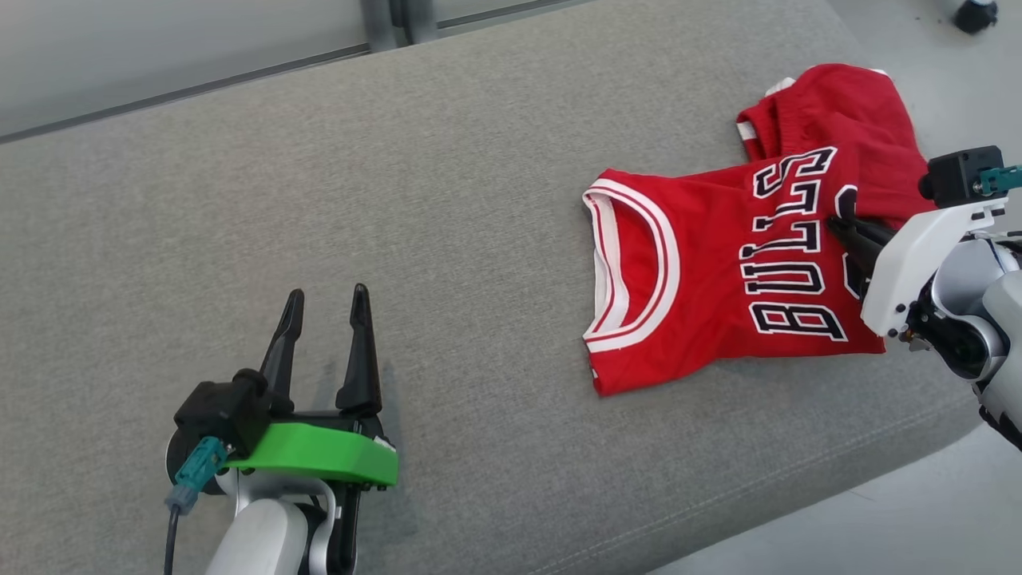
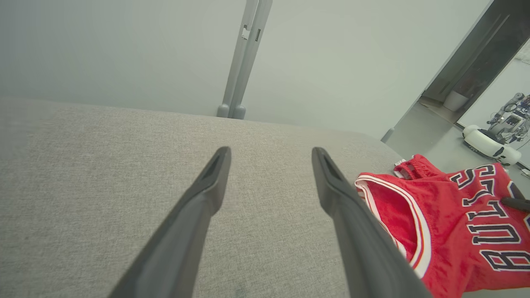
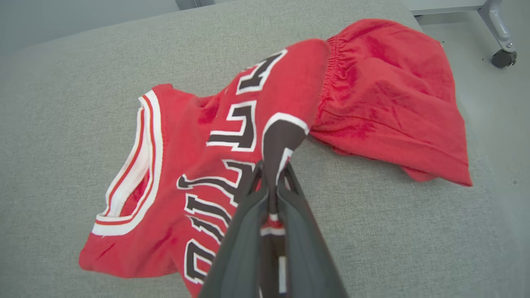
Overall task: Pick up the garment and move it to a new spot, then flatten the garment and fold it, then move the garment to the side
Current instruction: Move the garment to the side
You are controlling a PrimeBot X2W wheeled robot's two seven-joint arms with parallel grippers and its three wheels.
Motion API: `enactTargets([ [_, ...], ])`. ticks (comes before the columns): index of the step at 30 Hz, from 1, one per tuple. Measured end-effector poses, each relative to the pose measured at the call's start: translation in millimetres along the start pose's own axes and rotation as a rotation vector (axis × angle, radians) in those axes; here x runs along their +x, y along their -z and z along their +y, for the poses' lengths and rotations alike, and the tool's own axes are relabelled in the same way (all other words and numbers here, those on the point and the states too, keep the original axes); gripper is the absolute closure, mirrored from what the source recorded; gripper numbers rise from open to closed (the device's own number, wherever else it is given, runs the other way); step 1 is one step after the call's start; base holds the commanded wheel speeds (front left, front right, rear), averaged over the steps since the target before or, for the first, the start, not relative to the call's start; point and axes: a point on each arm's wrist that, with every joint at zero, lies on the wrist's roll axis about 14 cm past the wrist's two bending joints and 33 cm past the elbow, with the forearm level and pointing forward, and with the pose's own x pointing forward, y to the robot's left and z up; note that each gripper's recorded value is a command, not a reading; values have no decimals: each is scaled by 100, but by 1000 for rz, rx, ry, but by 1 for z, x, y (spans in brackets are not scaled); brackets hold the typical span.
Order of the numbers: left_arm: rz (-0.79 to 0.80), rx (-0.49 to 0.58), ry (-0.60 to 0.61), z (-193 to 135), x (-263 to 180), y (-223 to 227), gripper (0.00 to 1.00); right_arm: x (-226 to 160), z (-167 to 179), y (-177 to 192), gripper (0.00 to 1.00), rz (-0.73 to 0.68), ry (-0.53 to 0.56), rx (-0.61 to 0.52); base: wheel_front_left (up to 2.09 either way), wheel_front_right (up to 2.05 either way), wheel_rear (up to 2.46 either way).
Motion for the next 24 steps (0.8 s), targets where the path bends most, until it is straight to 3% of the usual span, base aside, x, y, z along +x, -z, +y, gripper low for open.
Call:
enactTargets([
  [5,34,-15,42,-13,8,14,0,-11,-20,4,100,-2,59,8,0,0,0],
  [10,46,-18,25,-8,7,18,0,-3,-17,-5,100,-24,58,-7,0,0,0],
  [24,-1,-12,-75,15,-24,-1,0,7,-15,-76,100,-131,80,-100,0,0,0],
])
